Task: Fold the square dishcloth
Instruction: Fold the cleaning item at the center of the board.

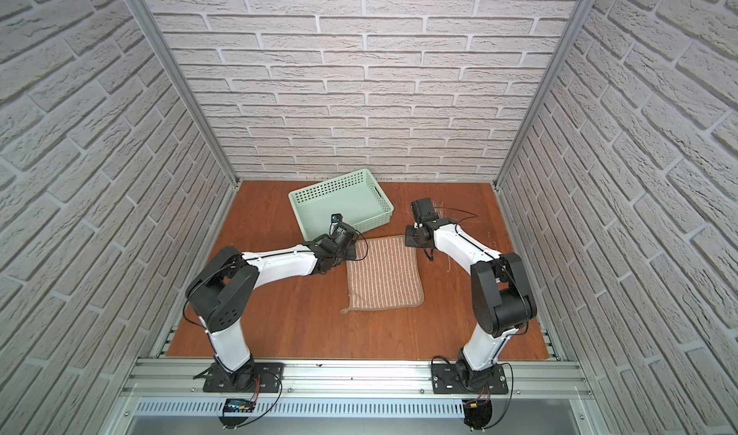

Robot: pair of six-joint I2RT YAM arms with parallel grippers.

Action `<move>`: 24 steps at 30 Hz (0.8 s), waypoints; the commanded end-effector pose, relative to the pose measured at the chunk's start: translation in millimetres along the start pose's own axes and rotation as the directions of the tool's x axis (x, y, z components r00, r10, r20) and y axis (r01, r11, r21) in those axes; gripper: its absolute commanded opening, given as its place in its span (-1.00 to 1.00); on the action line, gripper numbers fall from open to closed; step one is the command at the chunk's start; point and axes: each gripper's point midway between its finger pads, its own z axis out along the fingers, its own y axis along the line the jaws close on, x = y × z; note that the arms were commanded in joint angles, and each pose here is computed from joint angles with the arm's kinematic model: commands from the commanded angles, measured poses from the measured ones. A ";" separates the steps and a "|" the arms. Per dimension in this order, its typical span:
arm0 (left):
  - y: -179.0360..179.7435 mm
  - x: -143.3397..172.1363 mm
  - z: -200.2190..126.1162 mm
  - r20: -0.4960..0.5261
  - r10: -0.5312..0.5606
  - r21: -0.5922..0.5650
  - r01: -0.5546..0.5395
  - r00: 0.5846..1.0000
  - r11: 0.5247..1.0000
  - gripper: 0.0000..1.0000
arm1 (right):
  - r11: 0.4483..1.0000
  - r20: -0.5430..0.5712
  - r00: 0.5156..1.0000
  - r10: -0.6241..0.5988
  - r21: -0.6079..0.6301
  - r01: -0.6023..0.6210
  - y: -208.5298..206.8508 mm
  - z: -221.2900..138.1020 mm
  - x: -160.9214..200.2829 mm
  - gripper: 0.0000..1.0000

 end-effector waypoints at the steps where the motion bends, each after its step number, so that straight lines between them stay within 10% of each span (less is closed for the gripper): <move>1: -7.2 -33.2 -11.0 0.088 0.008 0.030 -0.010 0.996 1.000 -1.00 | 1.000 0.053 0.999 -0.001 -0.011 0.001 0.6 -7.8 -10.6 -0.93; 24: -10.2 0.4 -54.8 0.156 0.075 0.168 -0.101 0.985 0.981 -1.00 | 0.987 0.127 0.990 0.065 -0.153 -0.045 -0.1 -30.7 40.0 -0.94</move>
